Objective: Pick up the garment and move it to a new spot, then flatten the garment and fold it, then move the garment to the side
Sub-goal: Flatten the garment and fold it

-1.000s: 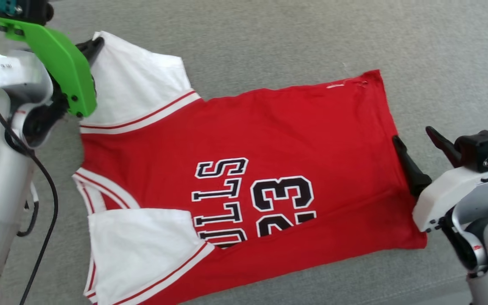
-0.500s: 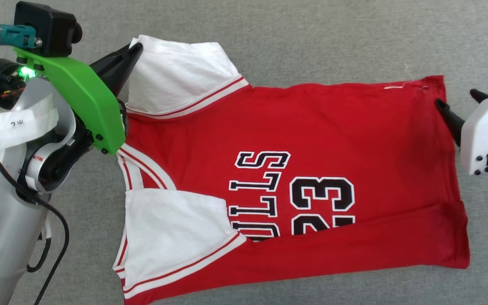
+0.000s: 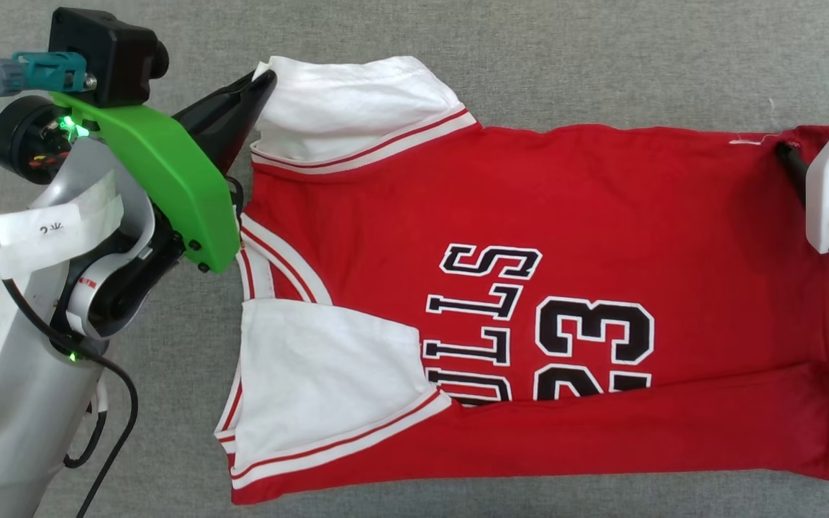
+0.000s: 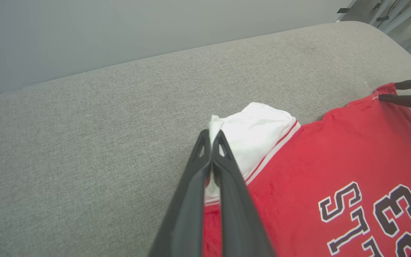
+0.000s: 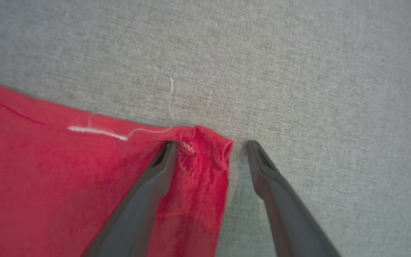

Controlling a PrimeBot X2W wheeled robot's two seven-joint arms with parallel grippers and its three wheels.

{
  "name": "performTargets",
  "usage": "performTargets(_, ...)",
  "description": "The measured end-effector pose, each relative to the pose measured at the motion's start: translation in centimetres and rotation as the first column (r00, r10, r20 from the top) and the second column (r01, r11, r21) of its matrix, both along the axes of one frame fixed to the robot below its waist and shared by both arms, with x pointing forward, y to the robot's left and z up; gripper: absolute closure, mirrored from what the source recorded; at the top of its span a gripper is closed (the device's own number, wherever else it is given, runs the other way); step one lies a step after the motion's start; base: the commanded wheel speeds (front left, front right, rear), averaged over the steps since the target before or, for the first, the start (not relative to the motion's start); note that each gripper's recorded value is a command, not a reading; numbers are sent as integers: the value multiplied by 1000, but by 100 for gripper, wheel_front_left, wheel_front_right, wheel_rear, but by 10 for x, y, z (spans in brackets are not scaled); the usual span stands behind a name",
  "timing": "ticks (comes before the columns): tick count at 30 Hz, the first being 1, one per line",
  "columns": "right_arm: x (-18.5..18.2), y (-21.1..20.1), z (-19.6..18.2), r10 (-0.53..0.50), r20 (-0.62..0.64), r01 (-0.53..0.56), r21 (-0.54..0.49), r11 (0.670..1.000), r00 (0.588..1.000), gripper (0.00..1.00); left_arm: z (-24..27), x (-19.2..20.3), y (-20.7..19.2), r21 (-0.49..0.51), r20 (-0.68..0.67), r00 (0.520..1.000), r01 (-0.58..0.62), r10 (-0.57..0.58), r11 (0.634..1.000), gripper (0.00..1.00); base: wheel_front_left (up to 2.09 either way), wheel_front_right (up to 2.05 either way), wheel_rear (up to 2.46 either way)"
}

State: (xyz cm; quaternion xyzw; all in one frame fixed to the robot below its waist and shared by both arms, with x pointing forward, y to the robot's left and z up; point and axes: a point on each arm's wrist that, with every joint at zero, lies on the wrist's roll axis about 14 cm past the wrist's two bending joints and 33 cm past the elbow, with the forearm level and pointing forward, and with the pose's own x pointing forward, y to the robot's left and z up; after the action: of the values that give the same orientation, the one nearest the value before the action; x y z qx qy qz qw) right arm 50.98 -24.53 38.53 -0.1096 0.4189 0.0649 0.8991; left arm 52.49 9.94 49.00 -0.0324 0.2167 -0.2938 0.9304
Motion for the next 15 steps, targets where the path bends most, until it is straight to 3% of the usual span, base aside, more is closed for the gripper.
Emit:
performTargets(3, -3, -1, -10, 13, -37, -14, -15, 1000, 999, 0, -3, 0, 2, 1, -4, 1000, -5, 5, 1000, 100, 0, 0, 0)
performTargets(4, -5, -1, -12, 14, -45, -15, -14, 1000, 999, 65, -4, 0, 3, 3, -5, 1000, -7, 7, 1000, 100, 0, 0, 0)
performTargets(5, -5, -1, -12, 13, -48, -14, -12, 1000, 999, 100, -4, 0, 4, 5, -6, 1000, -8, 9, 1000, 100, 0, 0, 0)
performTargets(15, 1, 3, 10, 3, 76, -6, 38, 999, 997, 100, 3, -1, 16, -5, 20, 998, -64, 65, 998, 100, 0, 0, 0)
